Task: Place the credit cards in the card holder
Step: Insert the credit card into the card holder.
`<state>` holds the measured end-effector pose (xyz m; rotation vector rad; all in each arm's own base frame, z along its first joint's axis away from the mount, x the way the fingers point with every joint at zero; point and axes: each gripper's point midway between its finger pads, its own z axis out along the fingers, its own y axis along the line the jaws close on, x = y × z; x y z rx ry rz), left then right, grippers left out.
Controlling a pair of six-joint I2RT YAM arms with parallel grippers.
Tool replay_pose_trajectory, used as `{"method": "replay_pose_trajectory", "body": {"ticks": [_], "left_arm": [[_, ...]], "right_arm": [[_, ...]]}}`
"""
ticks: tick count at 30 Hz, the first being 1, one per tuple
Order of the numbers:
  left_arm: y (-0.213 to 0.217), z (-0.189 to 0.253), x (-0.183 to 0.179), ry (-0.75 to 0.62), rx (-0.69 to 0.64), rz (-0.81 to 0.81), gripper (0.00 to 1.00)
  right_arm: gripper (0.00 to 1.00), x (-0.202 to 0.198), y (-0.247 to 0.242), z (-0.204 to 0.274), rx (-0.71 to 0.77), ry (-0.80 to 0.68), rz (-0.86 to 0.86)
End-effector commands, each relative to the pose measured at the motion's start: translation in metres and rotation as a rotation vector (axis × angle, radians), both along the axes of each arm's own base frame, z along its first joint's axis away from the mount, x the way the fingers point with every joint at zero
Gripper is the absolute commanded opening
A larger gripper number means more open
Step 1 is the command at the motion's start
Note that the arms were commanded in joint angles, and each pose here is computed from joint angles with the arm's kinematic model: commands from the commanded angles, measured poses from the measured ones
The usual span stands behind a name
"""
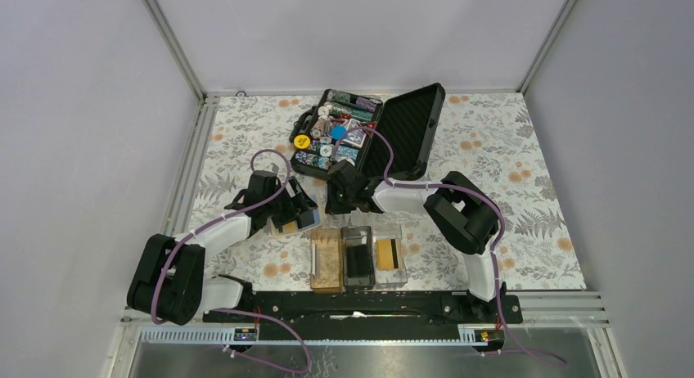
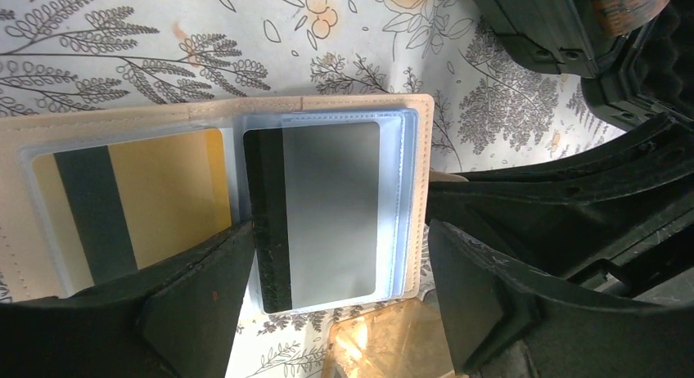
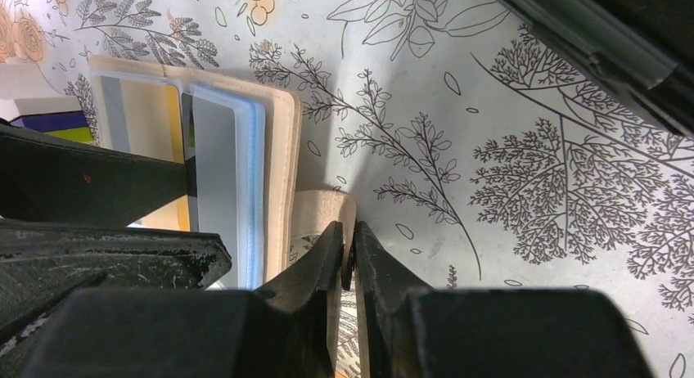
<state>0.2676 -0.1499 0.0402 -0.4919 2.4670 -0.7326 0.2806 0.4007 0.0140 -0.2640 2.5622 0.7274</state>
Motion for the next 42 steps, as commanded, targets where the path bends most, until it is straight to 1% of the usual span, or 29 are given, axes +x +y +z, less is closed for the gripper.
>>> {"method": "replay_pose_trajectory", "body": {"ticks": [1, 11, 16, 22, 24, 25, 27, 30, 32, 35, 38, 42], "left_arm": [[-0.014, 0.021, 0.01, -0.076, -0.086, -0.023, 0.79], [-0.019, 0.031, 0.012, -0.103, -0.134, -0.016, 0.8], [-0.016, 0.034, 0.013, -0.12, -0.128, 0.004, 0.83], [-0.025, 0.031, 0.01, -0.107, -0.167, -0.04, 0.85], [-0.023, 0.031, 0.01, -0.105, -0.146, -0.041, 0.86], [-0.018, 0.031, 0.01, -0.106, -0.12, -0.033, 0.88], [-0.008, 0.034, 0.01, -0.118, -0.057, -0.022, 0.91], [0.007, 0.044, 0.009, -0.142, 0.026, 0.002, 0.96], [0.014, 0.054, 0.008, -0.167, 0.06, 0.013, 0.99], [0.028, 0.057, 0.005, -0.162, 0.125, 0.047, 0.99], [0.048, 0.049, -0.003, -0.114, 0.192, 0.103, 0.99], [0.07, 0.033, -0.013, -0.05, 0.21, 0.171, 0.99]], "right_arm": [[0.15, 0.003, -0.009, -0.008, -0.062, 0.004, -0.011], [0.12, 0.003, -0.009, -0.01, -0.066, 0.009, -0.009], [0.1, 0.003, -0.01, -0.01, -0.069, 0.006, -0.013], [0.09, 0.003, -0.01, -0.008, -0.07, 0.006, -0.011], [0.1, 0.003, -0.012, -0.005, -0.08, 0.004, -0.009], [0.13, 0.007, -0.016, -0.002, -0.101, -0.015, -0.02], [0.23, 0.012, -0.023, 0.008, -0.132, -0.055, -0.024], [0.41, 0.017, -0.032, 0.023, -0.166, -0.099, -0.03], [0.5, 0.02, -0.036, 0.032, -0.188, -0.119, -0.028], [0.57, 0.02, -0.04, 0.043, -0.206, -0.133, -0.021], [0.63, 0.017, -0.039, 0.054, -0.185, -0.142, -0.003], [0.69, 0.013, -0.032, 0.075, -0.122, -0.162, 0.02]]}}
